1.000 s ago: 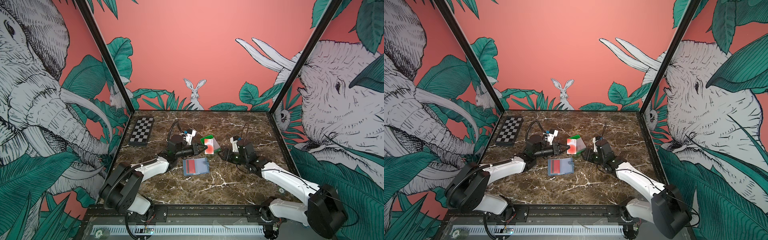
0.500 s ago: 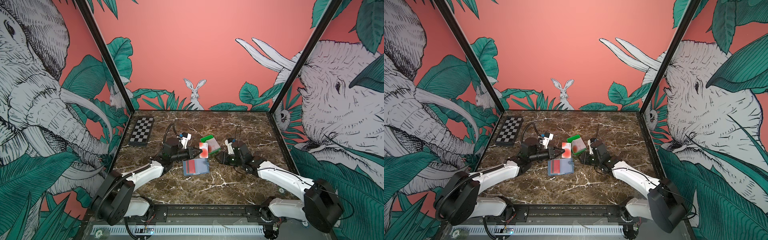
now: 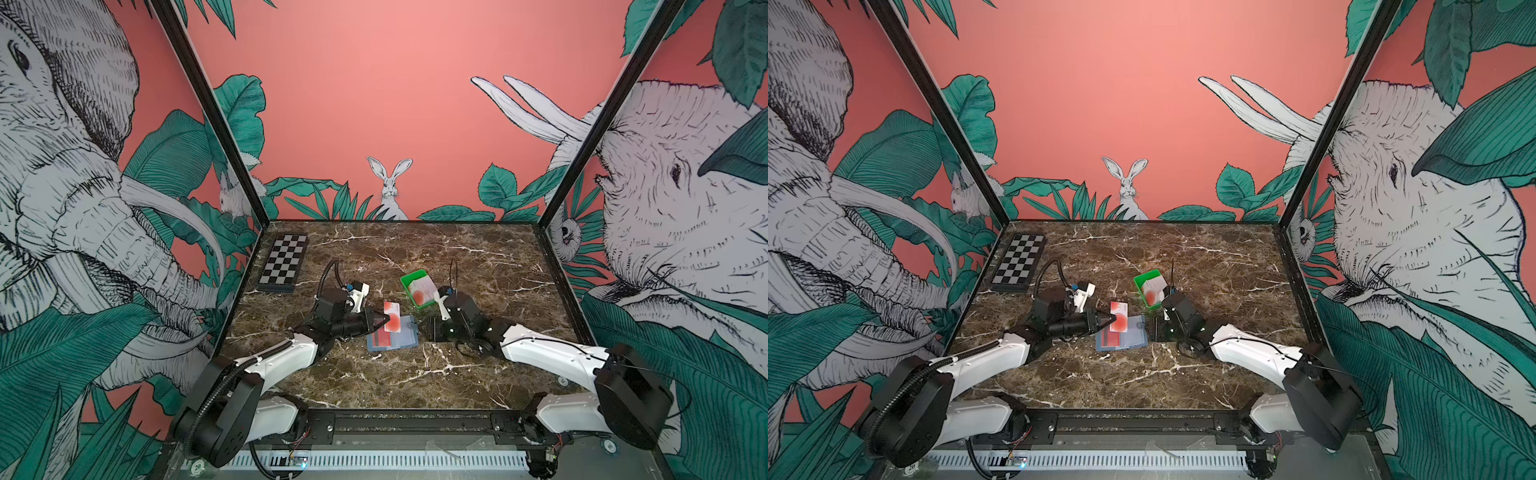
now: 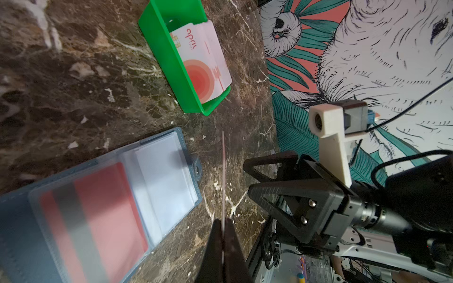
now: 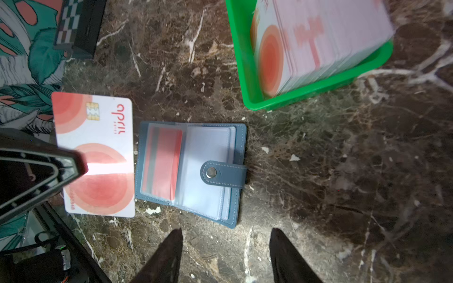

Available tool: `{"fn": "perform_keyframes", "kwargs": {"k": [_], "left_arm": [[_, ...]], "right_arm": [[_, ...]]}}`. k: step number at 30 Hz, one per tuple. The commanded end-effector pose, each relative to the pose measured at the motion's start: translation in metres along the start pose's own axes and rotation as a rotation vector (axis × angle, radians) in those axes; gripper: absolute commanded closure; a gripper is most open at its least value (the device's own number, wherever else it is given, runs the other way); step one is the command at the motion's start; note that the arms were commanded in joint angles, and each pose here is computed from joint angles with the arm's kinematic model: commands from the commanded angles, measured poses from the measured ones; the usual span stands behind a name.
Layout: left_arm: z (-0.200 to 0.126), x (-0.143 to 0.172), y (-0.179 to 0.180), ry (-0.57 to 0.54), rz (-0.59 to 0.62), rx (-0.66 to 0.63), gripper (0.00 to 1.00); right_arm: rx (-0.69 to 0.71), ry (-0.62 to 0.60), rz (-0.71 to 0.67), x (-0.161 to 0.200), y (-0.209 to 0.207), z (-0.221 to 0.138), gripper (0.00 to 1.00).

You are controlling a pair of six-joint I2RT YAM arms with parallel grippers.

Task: Insert credit cards into a card holder
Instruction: Insert the credit card into the card slot.

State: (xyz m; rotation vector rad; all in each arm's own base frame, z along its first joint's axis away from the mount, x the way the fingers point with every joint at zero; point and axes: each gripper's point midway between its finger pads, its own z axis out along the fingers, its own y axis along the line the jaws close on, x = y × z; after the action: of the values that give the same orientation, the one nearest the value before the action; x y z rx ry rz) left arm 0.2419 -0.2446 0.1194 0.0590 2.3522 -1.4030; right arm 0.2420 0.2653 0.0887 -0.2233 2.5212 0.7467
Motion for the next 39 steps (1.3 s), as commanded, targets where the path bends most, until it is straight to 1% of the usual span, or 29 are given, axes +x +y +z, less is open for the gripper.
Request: {"fn": "perform_keyframes", "kwargs": {"k": [1, 7, 11, 16, 20, 24, 29, 31, 35, 39], "left_arm": [[-0.006, 0.011, 0.012, 0.026, -0.003, -0.021, 1.0], [-0.007, 0.02, 0.028, 0.064, -0.015, -0.066, 1.0], [-0.005, 0.024, 0.036, 0.083, -0.029, -0.091, 1.0], [-0.004, 0.026, 0.05, 0.081, -0.081, -0.138, 1.0], [-0.003, 0.021, 0.052, 0.051, -0.114, -0.122, 1.0], [-0.001, 0.018, 0.056, 0.041, -0.122, -0.13, 1.0], [0.005, 0.015, 0.057, 0.034, -0.137, -0.109, 1.0], [0.006, 0.014, 0.058, 0.033, -0.136, -0.109, 1.0], [0.01, 0.014, 0.058, 0.041, -0.141, -0.092, 1.0], [0.009, 0.016, 0.06, 0.046, -0.142, -0.103, 1.0]], "right_arm": [[-0.005, -0.041, -0.029, -0.012, 0.01, 0.004, 0.44], [-0.001, 0.002, -0.039, 0.002, 0.012, 0.018, 0.47], [-0.012, 0.015, -0.047, 0.008, 0.017, 0.024, 0.52], [0.002, 0.041, -0.036, 0.012, 0.016, 0.035, 0.57], [0.009, 0.05, -0.026, 0.014, 0.015, 0.044, 0.61], [0.022, 0.056, -0.019, 0.015, 0.013, 0.05, 0.67], [0.045, 0.054, -0.01, 0.015, 0.009, 0.053, 0.75], [0.067, 0.08, -0.01, 0.022, 0.002, 0.061, 0.79], [0.07, 0.095, -0.007, 0.026, 0.0, 0.065, 0.82], [0.076, 0.104, -0.006, 0.029, -0.003, 0.067, 0.87]]}}
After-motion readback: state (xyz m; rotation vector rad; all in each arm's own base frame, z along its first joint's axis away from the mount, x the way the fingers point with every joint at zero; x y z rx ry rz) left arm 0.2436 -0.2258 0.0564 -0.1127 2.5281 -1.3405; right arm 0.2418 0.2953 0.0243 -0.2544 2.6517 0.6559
